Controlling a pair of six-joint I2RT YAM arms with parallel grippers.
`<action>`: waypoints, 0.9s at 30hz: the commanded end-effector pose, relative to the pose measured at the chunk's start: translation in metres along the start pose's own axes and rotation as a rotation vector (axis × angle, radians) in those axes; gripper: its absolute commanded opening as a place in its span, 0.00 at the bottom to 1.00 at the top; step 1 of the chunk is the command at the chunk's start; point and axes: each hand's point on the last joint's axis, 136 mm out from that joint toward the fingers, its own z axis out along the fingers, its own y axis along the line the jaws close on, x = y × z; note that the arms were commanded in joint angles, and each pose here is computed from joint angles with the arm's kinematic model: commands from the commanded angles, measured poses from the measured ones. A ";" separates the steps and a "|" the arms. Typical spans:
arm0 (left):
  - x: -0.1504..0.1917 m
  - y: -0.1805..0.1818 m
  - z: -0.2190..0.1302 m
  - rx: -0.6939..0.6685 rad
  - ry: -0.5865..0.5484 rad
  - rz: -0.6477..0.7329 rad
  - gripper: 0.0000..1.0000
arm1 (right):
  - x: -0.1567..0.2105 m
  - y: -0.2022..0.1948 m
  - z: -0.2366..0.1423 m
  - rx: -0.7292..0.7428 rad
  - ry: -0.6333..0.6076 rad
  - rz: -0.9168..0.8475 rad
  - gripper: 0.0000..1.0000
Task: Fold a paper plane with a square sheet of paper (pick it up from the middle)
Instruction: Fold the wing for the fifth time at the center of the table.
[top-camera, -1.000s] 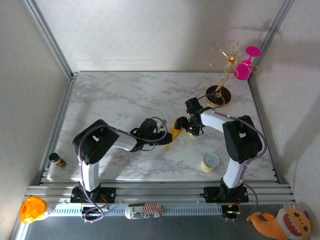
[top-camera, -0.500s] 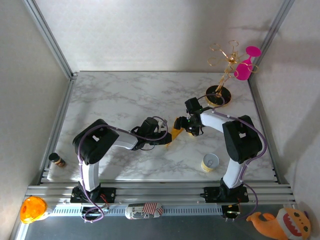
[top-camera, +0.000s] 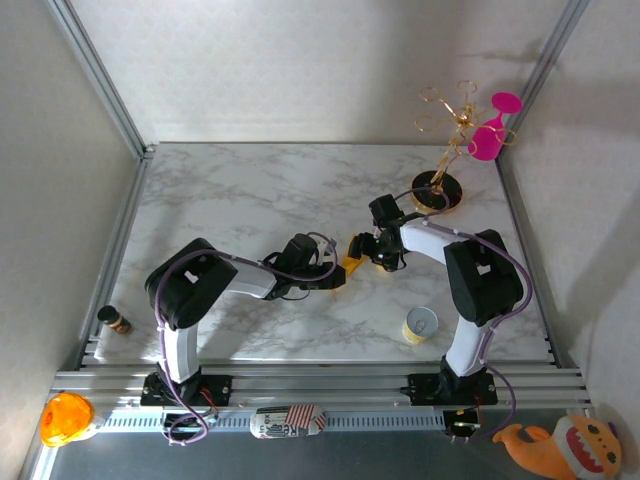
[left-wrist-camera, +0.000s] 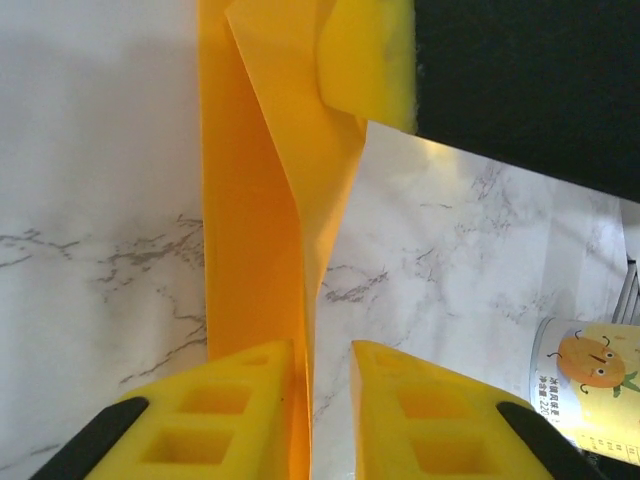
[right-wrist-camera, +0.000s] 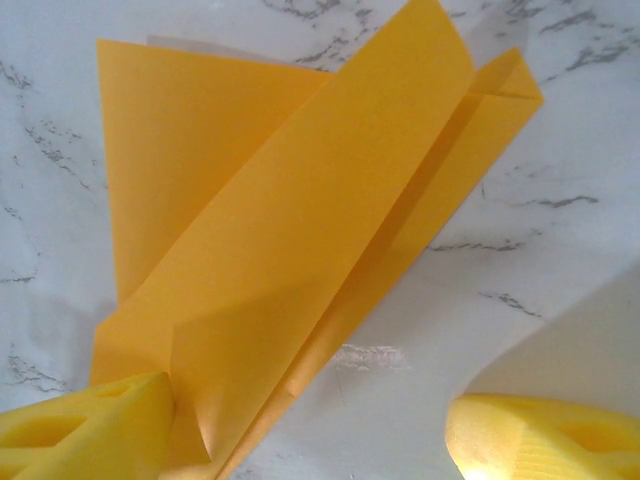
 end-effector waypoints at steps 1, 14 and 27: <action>-0.001 0.008 -0.004 -0.066 -0.005 0.056 0.22 | 0.043 -0.059 0.059 0.187 0.136 0.029 0.78; -0.001 0.001 -0.006 -0.121 0.009 0.143 0.23 | 0.043 -0.060 0.060 0.191 0.140 0.030 0.78; 0.001 0.008 0.002 -0.155 0.024 0.146 0.19 | 0.046 -0.061 0.063 0.190 0.151 0.032 0.77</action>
